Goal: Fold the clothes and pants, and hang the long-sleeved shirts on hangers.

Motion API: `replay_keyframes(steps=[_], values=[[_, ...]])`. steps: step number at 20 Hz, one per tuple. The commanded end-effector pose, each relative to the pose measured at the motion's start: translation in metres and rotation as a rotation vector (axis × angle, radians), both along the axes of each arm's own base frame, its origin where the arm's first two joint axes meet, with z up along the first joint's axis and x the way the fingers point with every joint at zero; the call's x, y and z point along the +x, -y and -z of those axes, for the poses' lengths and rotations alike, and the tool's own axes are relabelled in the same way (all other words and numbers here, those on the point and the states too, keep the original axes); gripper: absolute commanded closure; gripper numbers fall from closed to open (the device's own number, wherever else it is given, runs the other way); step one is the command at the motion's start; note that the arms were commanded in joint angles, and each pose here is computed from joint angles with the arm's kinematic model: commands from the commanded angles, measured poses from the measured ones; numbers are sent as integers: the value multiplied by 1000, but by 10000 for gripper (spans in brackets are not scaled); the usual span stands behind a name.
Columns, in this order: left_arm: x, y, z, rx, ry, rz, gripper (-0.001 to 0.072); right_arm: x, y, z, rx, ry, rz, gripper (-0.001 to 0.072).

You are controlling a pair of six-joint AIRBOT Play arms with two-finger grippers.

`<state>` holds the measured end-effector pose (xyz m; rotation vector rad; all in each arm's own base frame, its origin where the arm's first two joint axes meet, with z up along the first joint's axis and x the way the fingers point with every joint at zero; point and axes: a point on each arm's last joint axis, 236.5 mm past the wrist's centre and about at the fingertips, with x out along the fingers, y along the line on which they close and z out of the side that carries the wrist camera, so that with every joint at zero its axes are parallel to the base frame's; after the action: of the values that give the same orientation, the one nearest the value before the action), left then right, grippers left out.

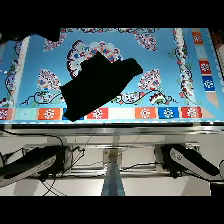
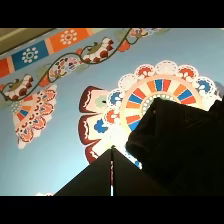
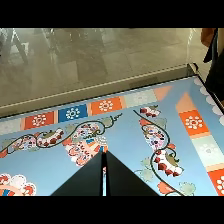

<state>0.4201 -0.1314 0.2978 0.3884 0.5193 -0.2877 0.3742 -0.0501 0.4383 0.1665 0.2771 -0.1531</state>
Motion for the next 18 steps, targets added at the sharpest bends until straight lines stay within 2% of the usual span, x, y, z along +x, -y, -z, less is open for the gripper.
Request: replay_keyframes(steps=[1, 18], values=[[0, 0, 0, 1, -1, -1, 682, -1, 0, -1, 0, 2, 0, 684], [0, 0, 0, 0, 0, -1, 682, 1, 0, -4, -1, 16, -1, 684]])
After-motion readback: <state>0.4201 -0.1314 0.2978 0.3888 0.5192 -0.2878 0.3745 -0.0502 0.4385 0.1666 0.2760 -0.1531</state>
